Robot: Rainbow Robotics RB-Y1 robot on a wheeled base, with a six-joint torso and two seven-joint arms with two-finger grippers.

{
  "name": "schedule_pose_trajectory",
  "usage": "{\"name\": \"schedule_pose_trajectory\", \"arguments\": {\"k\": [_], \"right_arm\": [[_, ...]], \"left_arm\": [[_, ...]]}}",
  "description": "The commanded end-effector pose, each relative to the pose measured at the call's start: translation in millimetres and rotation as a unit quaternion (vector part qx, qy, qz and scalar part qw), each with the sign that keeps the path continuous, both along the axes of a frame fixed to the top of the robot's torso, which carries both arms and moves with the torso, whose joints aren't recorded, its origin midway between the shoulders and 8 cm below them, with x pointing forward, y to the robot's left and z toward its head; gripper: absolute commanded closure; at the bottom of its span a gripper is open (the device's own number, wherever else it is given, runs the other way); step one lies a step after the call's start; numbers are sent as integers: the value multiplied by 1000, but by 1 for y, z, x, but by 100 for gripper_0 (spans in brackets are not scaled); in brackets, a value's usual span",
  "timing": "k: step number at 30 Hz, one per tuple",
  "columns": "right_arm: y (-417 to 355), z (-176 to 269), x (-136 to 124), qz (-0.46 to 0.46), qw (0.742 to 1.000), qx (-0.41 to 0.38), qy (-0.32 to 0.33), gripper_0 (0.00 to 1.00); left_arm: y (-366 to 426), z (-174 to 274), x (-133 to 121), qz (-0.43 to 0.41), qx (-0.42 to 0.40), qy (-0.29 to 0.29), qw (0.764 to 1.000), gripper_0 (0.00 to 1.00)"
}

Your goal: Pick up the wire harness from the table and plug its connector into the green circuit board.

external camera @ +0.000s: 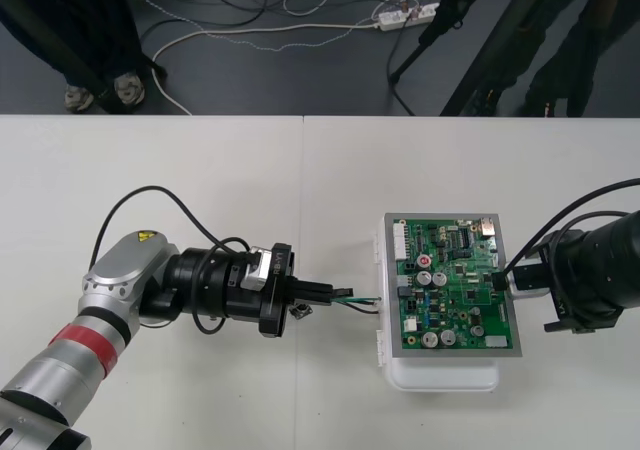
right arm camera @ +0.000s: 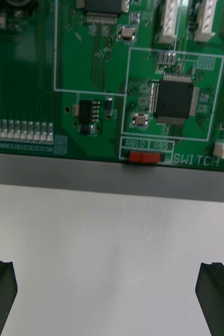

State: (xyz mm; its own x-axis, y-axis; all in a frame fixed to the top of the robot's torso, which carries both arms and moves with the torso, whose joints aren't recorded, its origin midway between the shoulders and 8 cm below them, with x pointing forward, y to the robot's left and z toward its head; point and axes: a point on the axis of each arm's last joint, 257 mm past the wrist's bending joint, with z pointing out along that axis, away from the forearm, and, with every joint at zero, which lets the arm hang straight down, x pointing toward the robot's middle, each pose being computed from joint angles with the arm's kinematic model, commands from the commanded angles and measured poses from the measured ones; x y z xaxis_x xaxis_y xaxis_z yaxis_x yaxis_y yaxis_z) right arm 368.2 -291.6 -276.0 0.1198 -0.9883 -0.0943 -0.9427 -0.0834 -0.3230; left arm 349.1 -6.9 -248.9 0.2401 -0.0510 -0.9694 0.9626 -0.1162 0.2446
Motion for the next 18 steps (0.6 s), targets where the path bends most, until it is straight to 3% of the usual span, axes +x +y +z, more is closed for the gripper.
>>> {"name": "schedule_pose_trajectory", "arguments": {"k": [1,18], "right_arm": [[17,9,18,-14,1000,14,-20,0],[37,7,20,-14,999,29,-18,0]], "left_arm": [[-23,25,-9,-40,-27,-14,999,100],[-33,27,-16,-53,-27,7,998,100]]}}
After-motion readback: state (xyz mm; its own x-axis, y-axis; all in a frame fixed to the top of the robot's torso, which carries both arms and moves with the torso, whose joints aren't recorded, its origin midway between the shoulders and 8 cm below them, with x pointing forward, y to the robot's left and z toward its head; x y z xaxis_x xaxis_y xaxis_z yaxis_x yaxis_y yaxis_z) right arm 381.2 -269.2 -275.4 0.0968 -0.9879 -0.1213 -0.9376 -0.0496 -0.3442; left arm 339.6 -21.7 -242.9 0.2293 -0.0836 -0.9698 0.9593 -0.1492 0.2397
